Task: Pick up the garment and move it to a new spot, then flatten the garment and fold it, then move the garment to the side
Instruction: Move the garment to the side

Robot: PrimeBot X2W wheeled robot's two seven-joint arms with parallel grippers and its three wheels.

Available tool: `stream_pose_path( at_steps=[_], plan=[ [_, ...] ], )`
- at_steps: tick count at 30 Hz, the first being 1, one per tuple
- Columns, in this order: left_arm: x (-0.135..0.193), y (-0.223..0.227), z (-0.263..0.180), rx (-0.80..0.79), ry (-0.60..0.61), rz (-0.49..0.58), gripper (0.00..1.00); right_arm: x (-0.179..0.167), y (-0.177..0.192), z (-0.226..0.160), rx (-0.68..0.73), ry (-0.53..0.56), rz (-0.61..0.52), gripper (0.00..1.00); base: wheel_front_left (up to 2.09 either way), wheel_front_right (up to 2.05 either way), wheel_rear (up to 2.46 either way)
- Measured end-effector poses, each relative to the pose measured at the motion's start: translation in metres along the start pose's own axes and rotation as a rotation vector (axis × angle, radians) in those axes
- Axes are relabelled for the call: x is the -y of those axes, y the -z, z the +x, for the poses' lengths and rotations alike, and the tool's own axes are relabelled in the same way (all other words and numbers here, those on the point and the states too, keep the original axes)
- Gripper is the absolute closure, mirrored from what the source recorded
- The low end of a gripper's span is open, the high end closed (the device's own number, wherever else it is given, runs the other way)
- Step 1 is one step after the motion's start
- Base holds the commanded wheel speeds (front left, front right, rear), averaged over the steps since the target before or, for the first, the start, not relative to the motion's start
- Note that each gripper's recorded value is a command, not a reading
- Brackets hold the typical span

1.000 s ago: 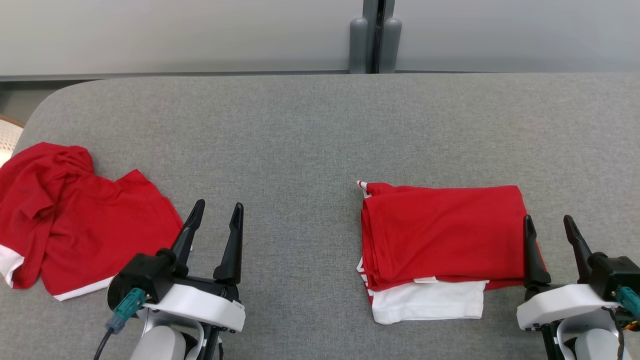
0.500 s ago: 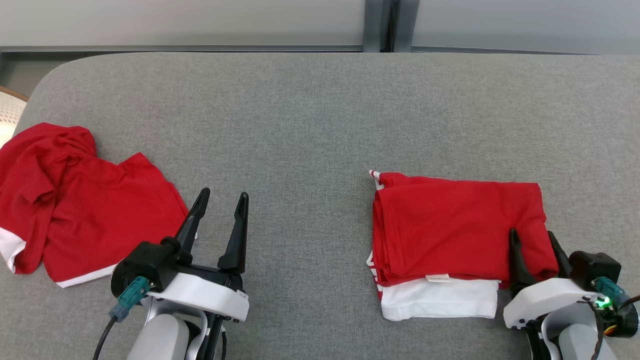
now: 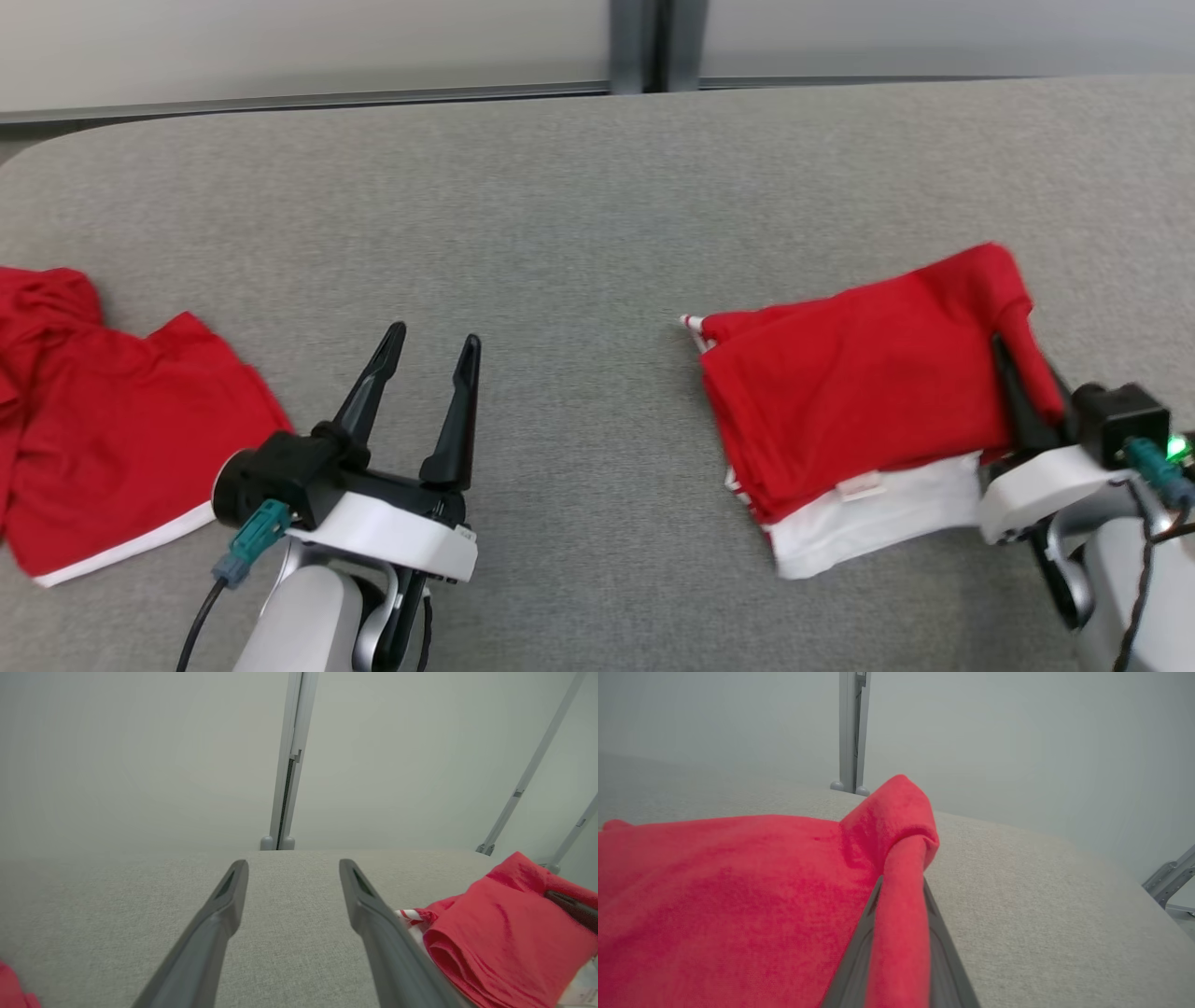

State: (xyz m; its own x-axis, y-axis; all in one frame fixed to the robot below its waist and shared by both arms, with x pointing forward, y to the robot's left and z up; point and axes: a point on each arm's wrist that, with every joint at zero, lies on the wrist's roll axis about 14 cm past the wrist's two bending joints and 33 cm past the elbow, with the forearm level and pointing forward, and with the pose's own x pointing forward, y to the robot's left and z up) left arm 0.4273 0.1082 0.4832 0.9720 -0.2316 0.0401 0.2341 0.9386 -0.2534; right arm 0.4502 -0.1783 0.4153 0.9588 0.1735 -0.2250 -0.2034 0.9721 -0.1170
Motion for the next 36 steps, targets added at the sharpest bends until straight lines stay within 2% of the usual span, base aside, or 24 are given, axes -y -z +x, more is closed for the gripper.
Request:
stream_pose_path(
  at_steps=[7, 10, 11, 12, 19, 25, 33, 34, 35, 36],
  plan=[
    [0.041, 0.002, 0.034, 0.019, 0.147, 0.013, 0.00, 0.068, -0.017, -0.004, 0.018, 0.068, -0.168, 1.00, 0.00, 0.00, 0.00],
    [0.055, 0.011, 0.048, 0.010, 0.201, 0.013, 0.00, 0.098, -0.002, -0.010, -0.050, 0.090, -0.242, 1.00, 0.00, 0.00, 0.00],
    [0.064, 0.017, 0.059, 0.006, 0.235, 0.017, 0.00, 0.119, 0.007, -0.013, -0.094, 0.114, -0.280, 1.00, 0.00, 0.00, 0.00],
    [0.064, 0.017, 0.059, 0.006, 0.235, 0.017, 0.00, 0.119, 0.007, -0.013, -0.094, 0.114, -0.280, 1.00, 0.00, 0.00, 0.00],
    [0.090, 0.046, 0.086, -0.022, 0.335, -0.012, 0.00, 0.195, 0.024, -0.027, -0.228, 0.242, -0.402, 1.00, 0.00, 0.00, 0.00],
    [0.102, 0.065, 0.098, -0.040, 0.385, -0.031, 0.00, 0.235, 0.023, -0.032, -0.276, 0.331, -0.472, 1.00, 0.00, 0.00, 0.00],
    [0.098, 0.075, 0.100, -0.058, 0.396, -0.029, 0.00, 0.253, 0.025, -0.028, -0.303, 0.376, -0.508, 0.99, 0.00, 0.00, 0.00],
    [0.097, 0.075, 0.100, -0.058, 0.393, -0.029, 0.00, 0.253, 0.026, -0.027, -0.304, 0.382, -0.503, 0.85, 0.00, 0.00, 0.00],
    [0.096, 0.074, 0.099, -0.058, 0.391, -0.029, 0.00, 0.254, 0.026, -0.027, -0.303, 0.386, -0.499, 0.00, 0.00, 0.00, 0.00],
    [0.096, 0.074, 0.099, -0.058, 0.391, -0.028, 0.00, 0.253, 0.026, -0.027, -0.300, 0.390, -0.493, 0.00, 0.00, 0.00, 0.00]
  ],
)
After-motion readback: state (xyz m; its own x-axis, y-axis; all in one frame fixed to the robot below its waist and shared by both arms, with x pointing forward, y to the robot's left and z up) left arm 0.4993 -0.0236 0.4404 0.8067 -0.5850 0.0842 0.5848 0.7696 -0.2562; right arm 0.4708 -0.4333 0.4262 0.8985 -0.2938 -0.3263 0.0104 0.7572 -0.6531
